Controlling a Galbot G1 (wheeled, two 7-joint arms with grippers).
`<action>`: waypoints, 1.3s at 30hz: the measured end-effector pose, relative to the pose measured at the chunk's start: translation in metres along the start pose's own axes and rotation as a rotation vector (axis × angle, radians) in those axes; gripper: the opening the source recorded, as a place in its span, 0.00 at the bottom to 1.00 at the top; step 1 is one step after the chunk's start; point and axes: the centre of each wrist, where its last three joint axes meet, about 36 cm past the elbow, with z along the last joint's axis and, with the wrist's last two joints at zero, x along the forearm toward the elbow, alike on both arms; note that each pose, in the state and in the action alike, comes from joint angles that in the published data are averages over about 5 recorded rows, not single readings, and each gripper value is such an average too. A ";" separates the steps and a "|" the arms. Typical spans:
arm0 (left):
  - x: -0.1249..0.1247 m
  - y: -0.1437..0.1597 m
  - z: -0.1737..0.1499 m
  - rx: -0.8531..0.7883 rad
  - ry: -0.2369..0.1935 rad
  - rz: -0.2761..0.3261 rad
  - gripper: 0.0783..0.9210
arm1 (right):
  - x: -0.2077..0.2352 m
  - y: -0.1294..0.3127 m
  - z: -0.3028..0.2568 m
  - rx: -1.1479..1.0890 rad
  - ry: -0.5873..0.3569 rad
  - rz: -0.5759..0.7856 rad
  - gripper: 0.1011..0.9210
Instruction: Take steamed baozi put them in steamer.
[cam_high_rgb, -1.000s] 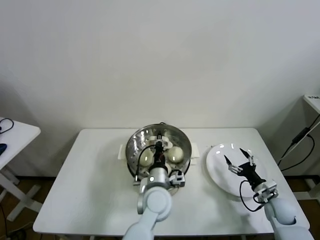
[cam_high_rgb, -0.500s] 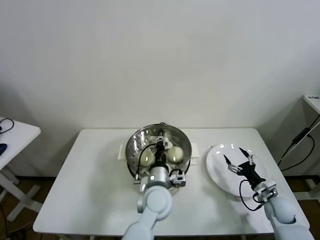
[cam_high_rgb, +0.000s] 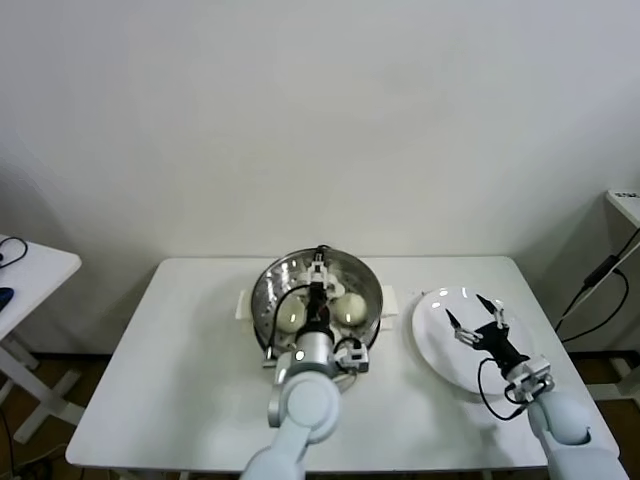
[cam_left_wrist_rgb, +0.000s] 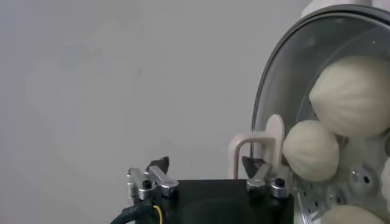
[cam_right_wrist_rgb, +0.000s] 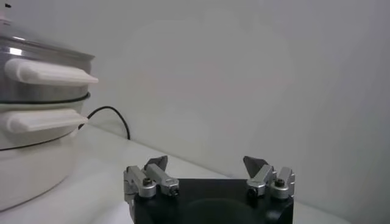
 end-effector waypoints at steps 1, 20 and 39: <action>0.001 0.001 0.001 0.003 0.000 0.001 0.86 | 0.000 0.000 0.000 0.000 0.000 -0.001 0.88; 0.025 0.022 0.016 0.107 -0.004 0.017 0.88 | -0.013 0.001 -0.003 0.004 0.007 -0.020 0.88; 0.063 0.021 0.045 0.197 -0.027 0.090 0.88 | -0.023 -0.002 -0.008 0.015 0.014 -0.026 0.88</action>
